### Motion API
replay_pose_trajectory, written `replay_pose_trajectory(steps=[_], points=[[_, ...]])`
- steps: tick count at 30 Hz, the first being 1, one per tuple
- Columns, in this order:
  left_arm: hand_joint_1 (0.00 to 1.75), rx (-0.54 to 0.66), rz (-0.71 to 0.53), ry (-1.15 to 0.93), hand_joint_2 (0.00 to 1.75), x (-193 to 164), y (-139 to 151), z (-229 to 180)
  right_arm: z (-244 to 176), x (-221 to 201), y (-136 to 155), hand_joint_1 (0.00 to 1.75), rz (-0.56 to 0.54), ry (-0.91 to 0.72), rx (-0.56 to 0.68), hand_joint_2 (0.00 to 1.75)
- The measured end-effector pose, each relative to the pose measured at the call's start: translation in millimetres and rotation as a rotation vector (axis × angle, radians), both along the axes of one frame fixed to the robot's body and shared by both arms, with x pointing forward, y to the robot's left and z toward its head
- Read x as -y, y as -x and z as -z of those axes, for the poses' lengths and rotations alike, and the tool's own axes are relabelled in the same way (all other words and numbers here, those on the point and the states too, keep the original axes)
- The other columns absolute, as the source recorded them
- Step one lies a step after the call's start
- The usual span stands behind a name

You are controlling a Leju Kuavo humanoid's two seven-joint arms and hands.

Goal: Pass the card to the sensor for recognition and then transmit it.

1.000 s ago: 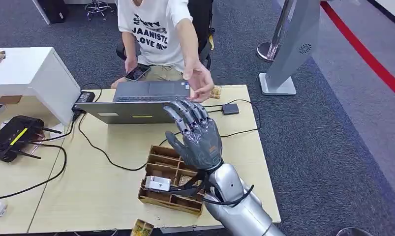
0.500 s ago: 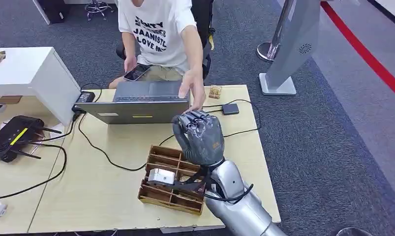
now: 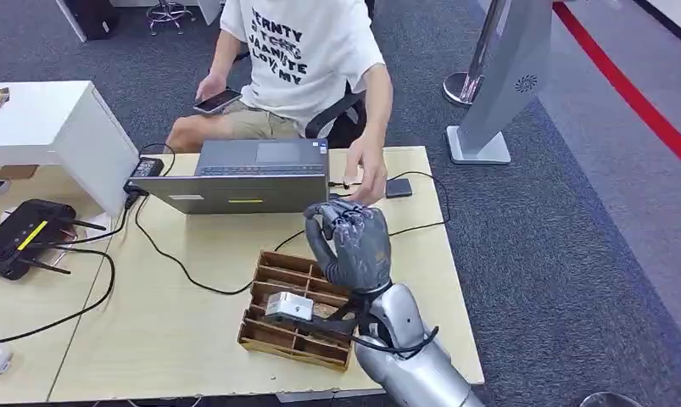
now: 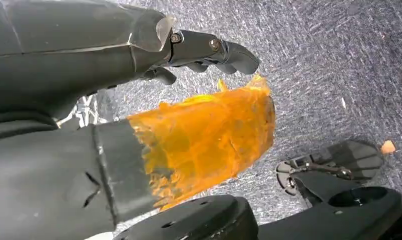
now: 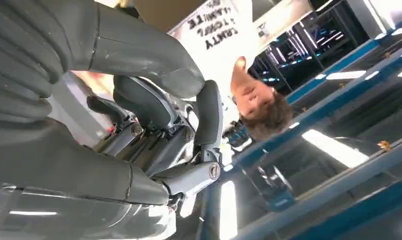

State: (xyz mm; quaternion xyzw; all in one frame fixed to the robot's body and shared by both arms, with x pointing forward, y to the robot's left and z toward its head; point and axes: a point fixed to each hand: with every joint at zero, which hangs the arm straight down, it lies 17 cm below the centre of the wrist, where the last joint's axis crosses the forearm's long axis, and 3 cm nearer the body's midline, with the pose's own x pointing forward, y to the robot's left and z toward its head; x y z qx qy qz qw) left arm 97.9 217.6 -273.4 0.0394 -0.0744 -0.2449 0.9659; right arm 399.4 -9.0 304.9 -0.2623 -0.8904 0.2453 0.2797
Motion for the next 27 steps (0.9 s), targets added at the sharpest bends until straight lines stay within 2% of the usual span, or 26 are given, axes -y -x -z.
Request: replay_pose_trajectory(steps=[2, 3, 8, 11, 12, 14, 18, 27], points=[[0.00, -0.001, -0.012, 0.000, 0.00, -0.5, 3.1, 0.6, -4.7, 2.6, 5.0, 1.75, -0.024, -0.062, -0.023, 1.75], [0.00, 0.000, -0.019, 0.000, 0.00, -0.7, 4.6, 1.0, -7.2, 3.4, 8.1, 1.59, -0.042, -0.096, -0.036, 1.75], [0.00, 0.001, -0.067, 0.002, 0.00, -2.8, 12.4, 2.6, -22.3, 10.0, 29.0, 1.36, -0.155, -0.268, -0.095, 1.75], [0.00, 0.004, -0.083, 0.001, 0.00, -4.4, 15.3, 3.3, -29.0, 12.7, 40.4, 0.96, -0.209, -0.312, -0.104, 1.75], [0.00, 0.005, -0.089, 0.001, 0.00, -5.0, 15.7, 3.4, -29.9, 13.2, 43.4, 0.91, -0.225, -0.321, -0.110, 1.75], [0.00, 0.008, -0.103, 0.002, 0.00, -6.2, 16.1, 3.6, -29.8, 12.6, 50.3, 0.91, -0.258, -0.326, -0.119, 1.75], [0.00, 0.011, -0.121, 0.004, 0.00, -7.3, 18.7, 4.2, -26.0, 11.4, 61.6, 1.05, -0.301, -0.322, -0.134, 1.75], [0.00, 0.008, -0.146, 0.003, 0.00, -9.2, 23.0, 4.9, -10.2, 5.2, 79.0, 1.05, -0.350, -0.283, -0.166, 1.75]])
